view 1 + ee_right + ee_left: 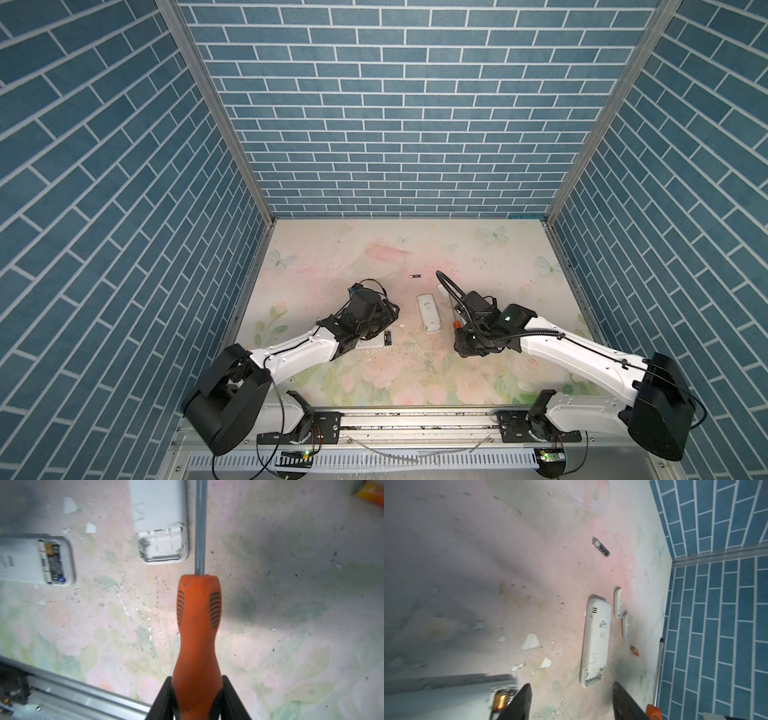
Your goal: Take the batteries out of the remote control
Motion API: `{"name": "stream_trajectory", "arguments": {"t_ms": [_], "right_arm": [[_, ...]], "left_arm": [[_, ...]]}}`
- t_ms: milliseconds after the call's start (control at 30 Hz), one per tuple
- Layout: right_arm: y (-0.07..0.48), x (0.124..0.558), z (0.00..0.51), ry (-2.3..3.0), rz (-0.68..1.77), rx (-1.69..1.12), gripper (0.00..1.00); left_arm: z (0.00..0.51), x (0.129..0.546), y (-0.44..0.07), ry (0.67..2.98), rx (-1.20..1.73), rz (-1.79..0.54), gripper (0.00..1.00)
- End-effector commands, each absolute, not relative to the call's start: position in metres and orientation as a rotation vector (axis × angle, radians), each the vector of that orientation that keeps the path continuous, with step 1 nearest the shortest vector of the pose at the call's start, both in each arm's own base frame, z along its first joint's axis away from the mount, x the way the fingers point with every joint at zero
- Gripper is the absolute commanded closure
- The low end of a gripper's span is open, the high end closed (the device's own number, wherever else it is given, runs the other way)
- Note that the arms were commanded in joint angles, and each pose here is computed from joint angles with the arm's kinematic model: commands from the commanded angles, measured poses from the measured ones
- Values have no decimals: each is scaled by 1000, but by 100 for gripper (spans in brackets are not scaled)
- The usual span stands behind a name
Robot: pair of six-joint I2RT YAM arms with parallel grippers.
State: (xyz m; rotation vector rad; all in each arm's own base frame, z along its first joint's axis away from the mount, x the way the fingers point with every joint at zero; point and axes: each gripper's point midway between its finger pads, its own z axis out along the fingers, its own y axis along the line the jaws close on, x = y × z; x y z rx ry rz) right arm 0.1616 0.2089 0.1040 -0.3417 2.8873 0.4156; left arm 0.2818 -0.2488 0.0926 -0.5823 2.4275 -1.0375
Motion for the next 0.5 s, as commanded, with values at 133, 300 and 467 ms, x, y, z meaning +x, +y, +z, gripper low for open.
{"name": "stream_trajectory", "arguments": {"t_ms": [133, 300, 467], "right_arm": [[239, 153, 156, 2801, 633, -570, 100], [254, 155, 168, 2766, 685, -642, 100], [266, 164, 174, 2731, 708, -640, 100]], "left_arm": [[156, 299, -314, 2276, -327, -1389, 38], [171, 299, -325, 2206, -287, -1458, 39], [187, 292, -339, 2135, -245, -1521, 41]]}}
